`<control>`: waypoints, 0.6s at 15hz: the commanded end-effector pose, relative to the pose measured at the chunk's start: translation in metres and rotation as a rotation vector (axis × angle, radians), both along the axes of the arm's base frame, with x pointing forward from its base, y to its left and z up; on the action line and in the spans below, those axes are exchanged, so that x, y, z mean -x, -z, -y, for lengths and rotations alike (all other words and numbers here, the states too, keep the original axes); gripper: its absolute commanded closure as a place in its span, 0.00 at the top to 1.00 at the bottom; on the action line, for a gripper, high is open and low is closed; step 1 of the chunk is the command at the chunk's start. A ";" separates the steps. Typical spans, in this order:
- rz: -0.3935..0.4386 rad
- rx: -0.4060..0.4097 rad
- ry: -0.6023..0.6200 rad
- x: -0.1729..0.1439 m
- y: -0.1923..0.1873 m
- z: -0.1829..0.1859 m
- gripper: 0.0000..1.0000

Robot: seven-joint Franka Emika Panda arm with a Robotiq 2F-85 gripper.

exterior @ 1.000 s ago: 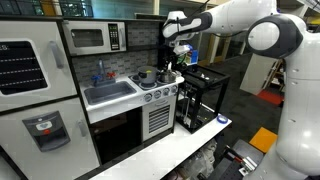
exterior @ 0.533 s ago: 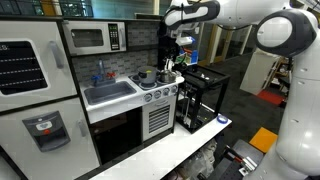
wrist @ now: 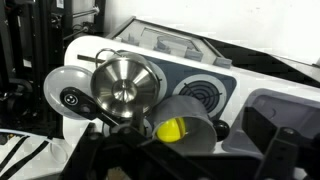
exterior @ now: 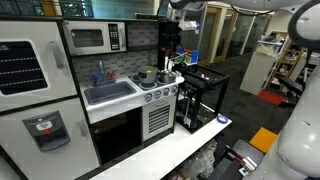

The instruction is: Put the lid on the small pot

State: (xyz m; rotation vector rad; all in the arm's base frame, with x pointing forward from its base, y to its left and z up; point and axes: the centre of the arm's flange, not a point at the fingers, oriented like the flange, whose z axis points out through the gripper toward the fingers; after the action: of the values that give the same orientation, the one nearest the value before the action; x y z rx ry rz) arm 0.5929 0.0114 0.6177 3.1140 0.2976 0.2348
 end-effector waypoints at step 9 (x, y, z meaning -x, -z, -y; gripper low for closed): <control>0.068 0.036 -0.093 0.140 0.025 -0.136 1.00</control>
State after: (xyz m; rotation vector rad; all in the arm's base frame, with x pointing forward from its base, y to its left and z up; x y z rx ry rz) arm 0.4869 0.1347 0.6234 3.0544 0.4543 0.2674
